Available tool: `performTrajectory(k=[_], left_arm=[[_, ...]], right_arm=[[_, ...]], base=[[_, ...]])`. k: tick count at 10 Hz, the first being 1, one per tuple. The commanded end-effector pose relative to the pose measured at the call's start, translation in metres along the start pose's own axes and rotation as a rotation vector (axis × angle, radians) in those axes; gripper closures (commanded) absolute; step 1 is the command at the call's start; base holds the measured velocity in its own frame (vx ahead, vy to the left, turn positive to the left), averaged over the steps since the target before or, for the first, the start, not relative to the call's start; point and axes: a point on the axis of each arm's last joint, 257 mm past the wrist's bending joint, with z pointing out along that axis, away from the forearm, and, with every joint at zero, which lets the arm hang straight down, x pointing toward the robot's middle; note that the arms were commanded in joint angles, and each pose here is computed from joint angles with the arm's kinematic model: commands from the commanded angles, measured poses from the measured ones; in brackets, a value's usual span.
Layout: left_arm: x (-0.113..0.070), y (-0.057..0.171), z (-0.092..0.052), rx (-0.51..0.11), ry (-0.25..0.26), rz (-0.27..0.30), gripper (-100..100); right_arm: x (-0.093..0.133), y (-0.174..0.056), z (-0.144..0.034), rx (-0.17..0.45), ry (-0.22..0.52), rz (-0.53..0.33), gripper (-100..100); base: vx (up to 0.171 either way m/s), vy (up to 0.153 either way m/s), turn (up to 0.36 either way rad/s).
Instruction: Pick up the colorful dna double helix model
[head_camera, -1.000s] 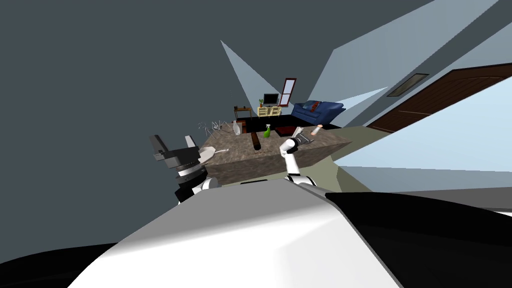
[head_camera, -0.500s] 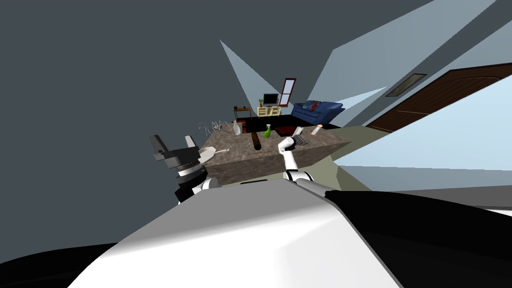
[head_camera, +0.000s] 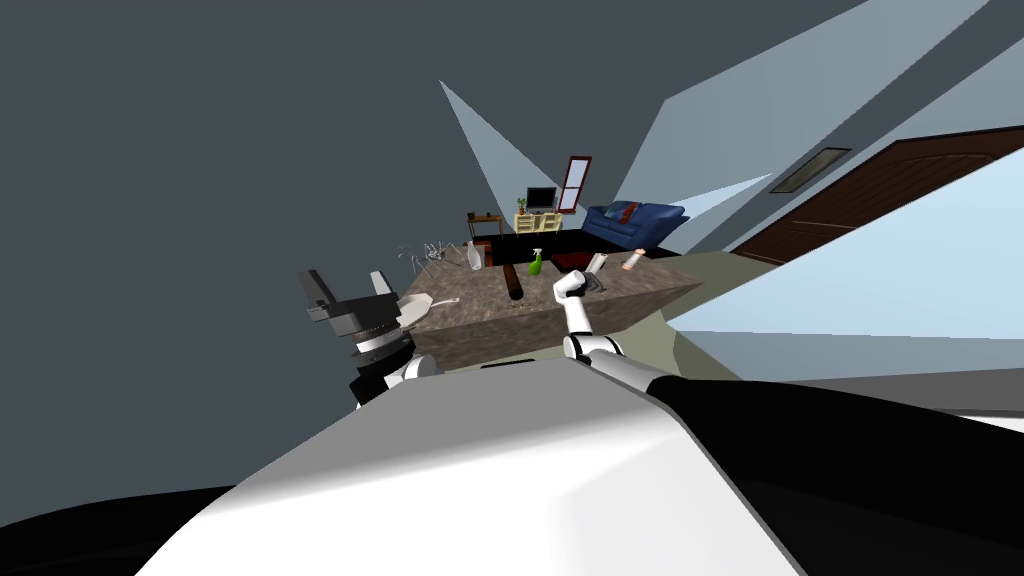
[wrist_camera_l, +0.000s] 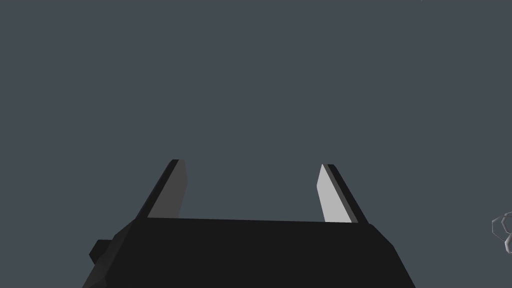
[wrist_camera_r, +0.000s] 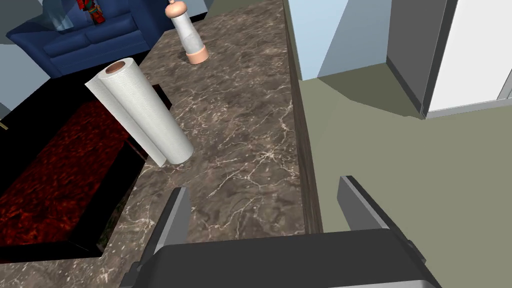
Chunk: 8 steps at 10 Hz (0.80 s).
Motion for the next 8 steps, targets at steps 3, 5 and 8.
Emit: performTrajectory(k=[3,5,8], left_arm=[[0.000,0.000,0.000,0.000,0.000,0.000,0],[0.000,0.000,0.000,0.000,0.000,0.000,0],[0.000,0.000,0.000,0.000,0.000,0.000,0]], right_arm=[[-0.035,-0.005,-0.005,-0.045,-0.133,0.016,-100],[-0.045,-0.006,-0.007,-0.040,-0.173,0.028,-100],[-0.077,-0.019,-0.024,-0.082,-0.313,0.048,-100]], base=[[0.002,0.016,-0.007],[0.000,0.013,-0.003],[0.002,0.020,-0.011]])
